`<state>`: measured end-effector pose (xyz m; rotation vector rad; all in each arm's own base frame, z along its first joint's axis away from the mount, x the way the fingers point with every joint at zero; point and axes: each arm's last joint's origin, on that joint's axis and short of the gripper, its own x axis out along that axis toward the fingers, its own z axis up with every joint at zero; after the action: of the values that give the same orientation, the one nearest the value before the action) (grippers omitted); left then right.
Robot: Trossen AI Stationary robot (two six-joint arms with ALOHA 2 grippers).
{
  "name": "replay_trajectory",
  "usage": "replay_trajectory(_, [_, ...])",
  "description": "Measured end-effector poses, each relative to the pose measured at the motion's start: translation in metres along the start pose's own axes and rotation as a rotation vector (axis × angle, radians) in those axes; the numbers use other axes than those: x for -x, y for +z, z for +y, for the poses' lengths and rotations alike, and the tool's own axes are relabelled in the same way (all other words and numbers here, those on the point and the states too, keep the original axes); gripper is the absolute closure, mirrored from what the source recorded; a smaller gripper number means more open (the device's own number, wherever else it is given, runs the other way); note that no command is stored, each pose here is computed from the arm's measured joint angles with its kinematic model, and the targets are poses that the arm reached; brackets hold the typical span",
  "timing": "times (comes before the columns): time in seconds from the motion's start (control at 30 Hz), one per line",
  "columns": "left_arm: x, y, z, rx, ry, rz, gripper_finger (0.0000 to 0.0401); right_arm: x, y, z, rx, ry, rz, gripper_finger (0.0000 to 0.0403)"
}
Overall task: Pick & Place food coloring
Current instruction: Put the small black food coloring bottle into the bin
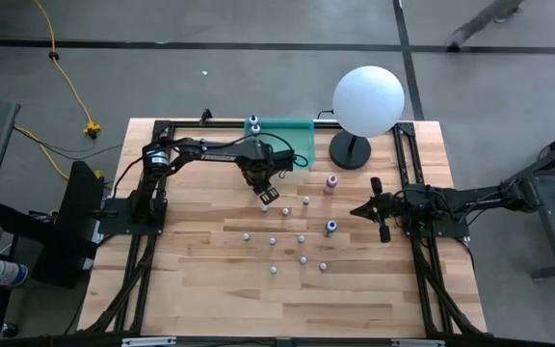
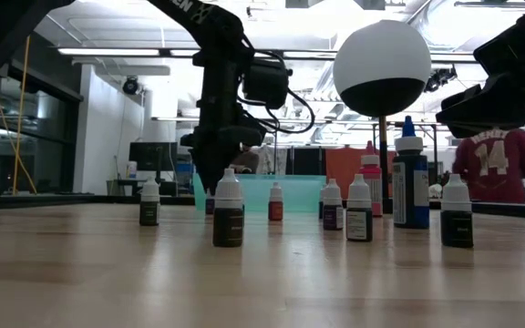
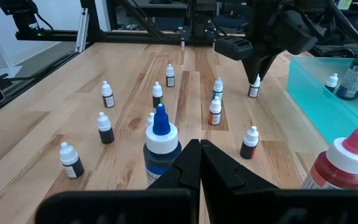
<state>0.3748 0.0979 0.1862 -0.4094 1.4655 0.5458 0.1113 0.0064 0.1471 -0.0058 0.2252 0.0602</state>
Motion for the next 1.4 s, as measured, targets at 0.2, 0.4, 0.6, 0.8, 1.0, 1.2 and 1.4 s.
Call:
replay_trajectory(0.2, [0.001,0.000,0.000,-0.027,0.000,-0.002,0.0370,0.000,0.000,0.000,0.000,0.000,0.000,0.0402])
replay_trajectory(0.4, [0.013,0.003,-0.001,-0.041,0.003,0.003,0.0371,0.000,0.000,0.000,0.000,0.000,0.000,0.0402])
replay_trajectory(0.6, [0.057,0.010,-0.002,-0.052,-0.004,-0.015,0.0371,0.000,0.000,0.000,0.000,0.000,0.000,0.0402])
replay_trajectory(0.8, [0.108,0.023,0.012,-0.012,-0.032,-0.113,0.0372,0.000,0.000,0.000,0.000,-0.001,0.000,0.0402])
replay_trajectory(1.0, [0.123,0.037,0.047,0.127,-0.044,-0.174,0.0372,0.000,0.000,0.000,0.000,0.000,0.000,0.0402])
replay_trajectory(1.2, [0.117,0.043,0.073,0.274,-0.056,-0.158,0.0372,0.000,0.000,0.000,0.000,0.000,0.000,0.0402])
replay_trajectory(1.4, [0.100,0.045,0.088,0.398,-0.048,-0.134,0.0372,0.000,0.000,0.000,0.000,0.000,0.000,0.0402])
